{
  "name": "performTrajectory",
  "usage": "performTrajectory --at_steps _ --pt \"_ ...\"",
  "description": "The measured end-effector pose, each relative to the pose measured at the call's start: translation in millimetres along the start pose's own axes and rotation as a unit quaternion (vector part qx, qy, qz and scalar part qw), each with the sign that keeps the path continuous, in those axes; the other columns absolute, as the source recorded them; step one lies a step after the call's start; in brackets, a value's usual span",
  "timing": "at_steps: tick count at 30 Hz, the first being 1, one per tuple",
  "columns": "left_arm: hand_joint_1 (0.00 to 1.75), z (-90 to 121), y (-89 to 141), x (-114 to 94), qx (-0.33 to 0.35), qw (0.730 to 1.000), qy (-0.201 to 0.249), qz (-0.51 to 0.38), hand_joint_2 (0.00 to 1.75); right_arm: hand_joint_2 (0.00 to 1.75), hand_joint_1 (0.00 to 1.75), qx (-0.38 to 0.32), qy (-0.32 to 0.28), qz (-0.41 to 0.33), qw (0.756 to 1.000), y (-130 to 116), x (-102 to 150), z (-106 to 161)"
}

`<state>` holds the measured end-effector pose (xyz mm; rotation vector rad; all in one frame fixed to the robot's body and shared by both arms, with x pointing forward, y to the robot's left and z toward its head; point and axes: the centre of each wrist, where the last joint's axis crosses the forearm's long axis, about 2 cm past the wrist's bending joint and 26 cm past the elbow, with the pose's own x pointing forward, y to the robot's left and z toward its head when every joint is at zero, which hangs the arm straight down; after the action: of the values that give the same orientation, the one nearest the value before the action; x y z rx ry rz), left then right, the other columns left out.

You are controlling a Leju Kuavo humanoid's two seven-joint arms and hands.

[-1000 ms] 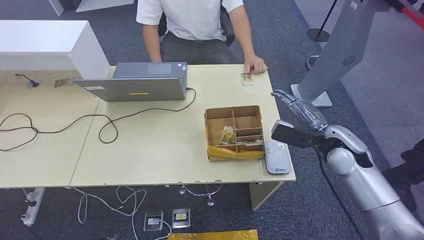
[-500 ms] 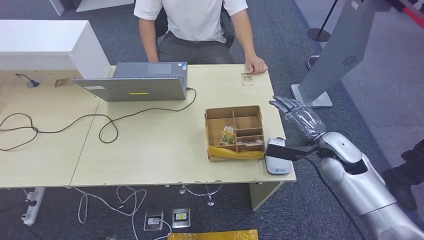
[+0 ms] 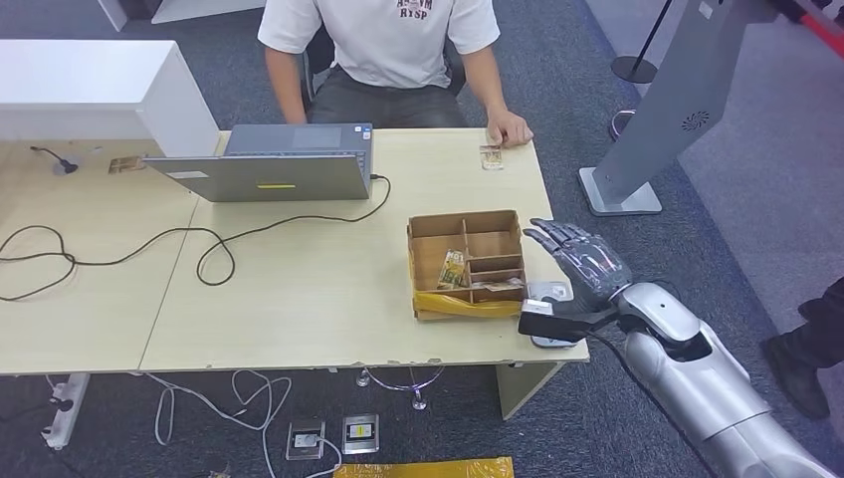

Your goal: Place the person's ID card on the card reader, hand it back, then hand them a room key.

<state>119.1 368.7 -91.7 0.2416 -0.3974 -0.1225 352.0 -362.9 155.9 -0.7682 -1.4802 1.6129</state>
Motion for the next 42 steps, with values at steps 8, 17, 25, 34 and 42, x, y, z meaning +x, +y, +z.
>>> performTrajectory --at_steps 8,17,25,34,42 --pt "0.0 -0.3 4.0 -0.5 0.003 1.0 0.0 -0.005 0.0 1.75 0.0 0.021 0.001 -0.007 1.0 12.6 5.8 -2.3" --pt "0.0 -0.4 5.4 -0.7 0.003 1.0 0.002 -0.007 0.0 1.75 0.0 0.037 0.0 -0.027 0.999 21.1 13.1 -6.9" --pt "0.0 -0.4 6.1 -1.0 0.005 1.0 0.003 -0.011 0.0 1.75 0.0 0.041 -0.008 -0.044 0.998 25.9 22.7 -14.4" --pt "0.0 -0.7 8.6 0.0 0.007 1.0 0.007 -0.018 0.0 1.75 0.0 0.04 -0.012 -0.057 0.997 28.5 26.9 -21.2" --pt "0.0 -1.3 8.6 3.8 0.007 1.0 0.004 -0.023 0.0 1.75 0.0 0.038 -0.013 -0.062 0.997 30.0 29.4 -26.0"
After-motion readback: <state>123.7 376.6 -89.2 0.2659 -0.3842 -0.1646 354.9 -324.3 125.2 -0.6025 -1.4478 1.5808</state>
